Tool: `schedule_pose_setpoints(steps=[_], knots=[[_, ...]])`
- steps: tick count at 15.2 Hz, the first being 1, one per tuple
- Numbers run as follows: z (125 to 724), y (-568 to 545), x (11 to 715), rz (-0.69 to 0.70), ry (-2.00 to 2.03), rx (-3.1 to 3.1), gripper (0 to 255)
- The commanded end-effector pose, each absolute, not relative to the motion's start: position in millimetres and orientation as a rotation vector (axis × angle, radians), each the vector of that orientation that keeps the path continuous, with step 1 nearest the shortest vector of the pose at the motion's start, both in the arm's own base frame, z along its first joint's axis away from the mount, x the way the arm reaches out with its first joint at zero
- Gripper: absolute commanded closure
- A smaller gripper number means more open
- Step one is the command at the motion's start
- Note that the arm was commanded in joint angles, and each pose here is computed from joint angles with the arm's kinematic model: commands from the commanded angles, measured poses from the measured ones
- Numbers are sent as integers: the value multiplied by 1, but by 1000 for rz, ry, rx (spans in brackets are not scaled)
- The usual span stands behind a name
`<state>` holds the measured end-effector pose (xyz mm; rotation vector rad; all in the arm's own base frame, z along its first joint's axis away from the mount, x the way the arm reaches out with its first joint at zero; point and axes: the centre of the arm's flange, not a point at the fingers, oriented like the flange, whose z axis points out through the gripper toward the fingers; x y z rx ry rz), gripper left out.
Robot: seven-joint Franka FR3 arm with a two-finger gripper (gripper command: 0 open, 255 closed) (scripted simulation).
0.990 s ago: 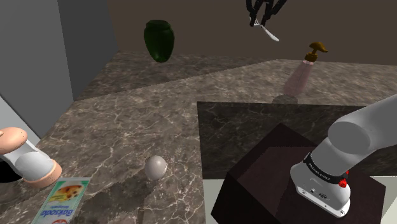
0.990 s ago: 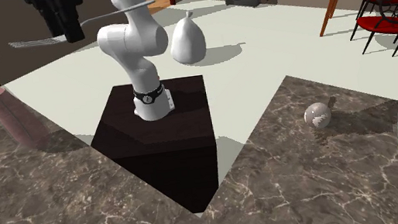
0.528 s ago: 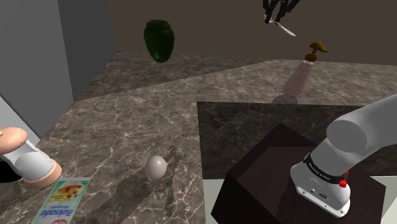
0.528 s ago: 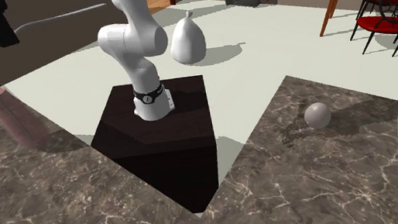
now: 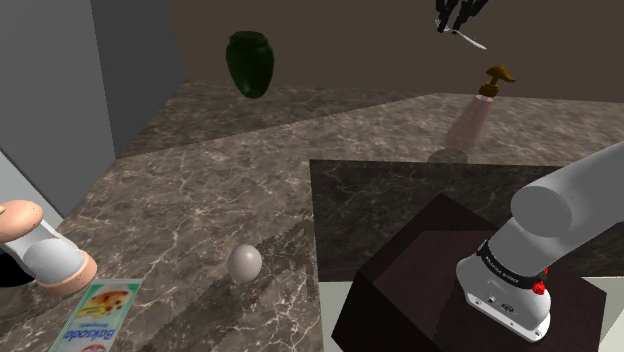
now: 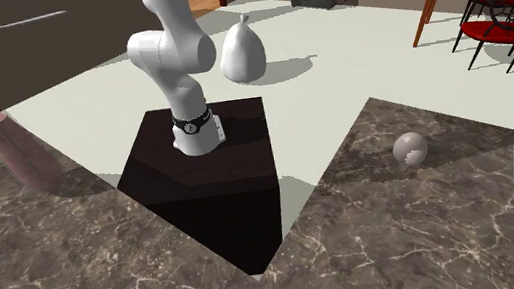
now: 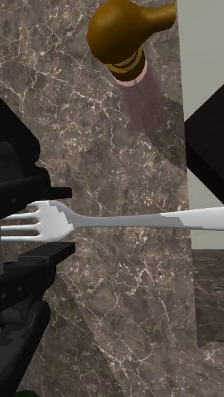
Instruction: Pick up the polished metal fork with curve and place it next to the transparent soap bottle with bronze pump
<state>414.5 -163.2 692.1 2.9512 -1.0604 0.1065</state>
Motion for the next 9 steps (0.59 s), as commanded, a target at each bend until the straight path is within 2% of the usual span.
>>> schedule_pose_setpoints(steps=[1,6,9], knots=[[690,-190,411,107,-1058,2951,255],[691,-251,407,107,-1058,2951,255],[675,-251,407,107,-1058,2951,255]])
